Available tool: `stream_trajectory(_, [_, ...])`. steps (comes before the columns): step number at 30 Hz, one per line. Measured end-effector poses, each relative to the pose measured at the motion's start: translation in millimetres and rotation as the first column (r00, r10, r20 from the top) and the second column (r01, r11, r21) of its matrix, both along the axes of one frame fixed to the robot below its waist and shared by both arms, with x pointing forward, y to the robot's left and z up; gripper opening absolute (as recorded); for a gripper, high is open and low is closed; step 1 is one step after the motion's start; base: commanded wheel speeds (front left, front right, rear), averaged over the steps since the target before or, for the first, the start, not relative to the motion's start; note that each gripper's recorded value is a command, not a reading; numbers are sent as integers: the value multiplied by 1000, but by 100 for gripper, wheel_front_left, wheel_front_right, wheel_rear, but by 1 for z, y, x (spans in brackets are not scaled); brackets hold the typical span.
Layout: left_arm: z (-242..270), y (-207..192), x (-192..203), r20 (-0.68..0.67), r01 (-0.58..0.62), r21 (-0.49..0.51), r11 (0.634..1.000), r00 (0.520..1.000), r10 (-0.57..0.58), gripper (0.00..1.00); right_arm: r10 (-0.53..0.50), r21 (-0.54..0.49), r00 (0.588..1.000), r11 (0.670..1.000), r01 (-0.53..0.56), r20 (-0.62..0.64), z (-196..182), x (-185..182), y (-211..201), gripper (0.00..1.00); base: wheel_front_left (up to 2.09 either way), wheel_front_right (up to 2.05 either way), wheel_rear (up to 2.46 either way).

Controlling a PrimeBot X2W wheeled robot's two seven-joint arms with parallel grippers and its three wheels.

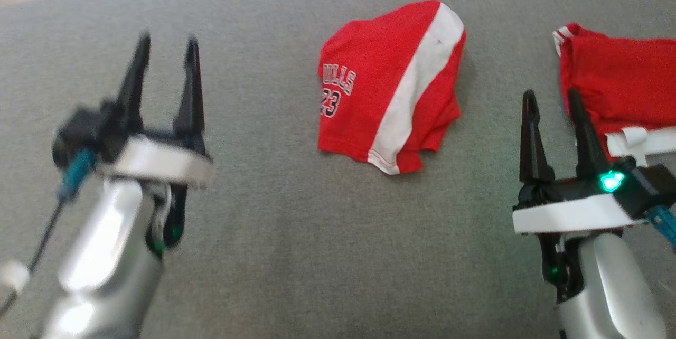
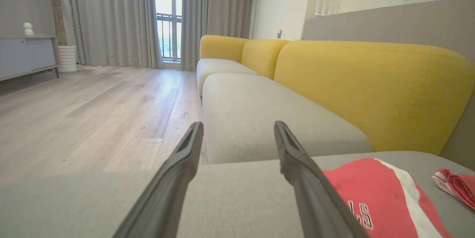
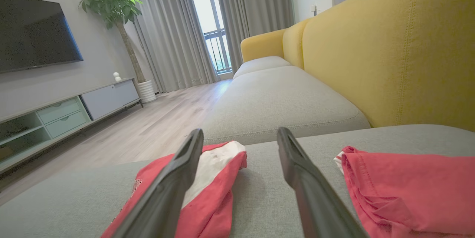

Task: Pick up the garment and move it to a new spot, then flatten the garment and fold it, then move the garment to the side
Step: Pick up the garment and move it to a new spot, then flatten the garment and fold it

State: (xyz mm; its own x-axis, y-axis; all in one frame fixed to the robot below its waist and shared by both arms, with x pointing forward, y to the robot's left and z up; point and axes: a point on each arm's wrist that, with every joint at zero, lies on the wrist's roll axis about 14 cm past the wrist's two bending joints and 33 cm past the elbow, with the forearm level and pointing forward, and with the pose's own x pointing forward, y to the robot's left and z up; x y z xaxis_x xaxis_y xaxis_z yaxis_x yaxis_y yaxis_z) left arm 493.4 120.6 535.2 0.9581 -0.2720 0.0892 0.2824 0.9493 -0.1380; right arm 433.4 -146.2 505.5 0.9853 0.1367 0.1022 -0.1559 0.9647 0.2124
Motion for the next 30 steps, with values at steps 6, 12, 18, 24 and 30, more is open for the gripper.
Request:
stream_trajectory(6, [-26,18,-56,-67,-77,-32,997,995,75,100,36,4,999,999,-36,-10,-1,-10,13,100,0,0,0])
stream_trajectory(12, [-32,9,-89,-91,-127,-114,985,989,117,100,62,-2,998,998,-62,-2,4,-11,22,100,0,0,0])
stream_trajectory(18, [-27,13,-91,-53,-124,-81,989,991,120,100,84,-2,996,996,-84,-17,1,-10,30,100,0,0,0])
stream_trajectory(24, [-35,9,-91,-70,-114,-85,990,992,108,100,91,-31,992,995,-94,-89,-16,3,31,100,0,0,0])
stream_trajectory(30, [-47,10,-86,-101,-125,-80,989,988,117,100,62,-33,977,997,-70,-204,-29,54,25,100,0,0,0])
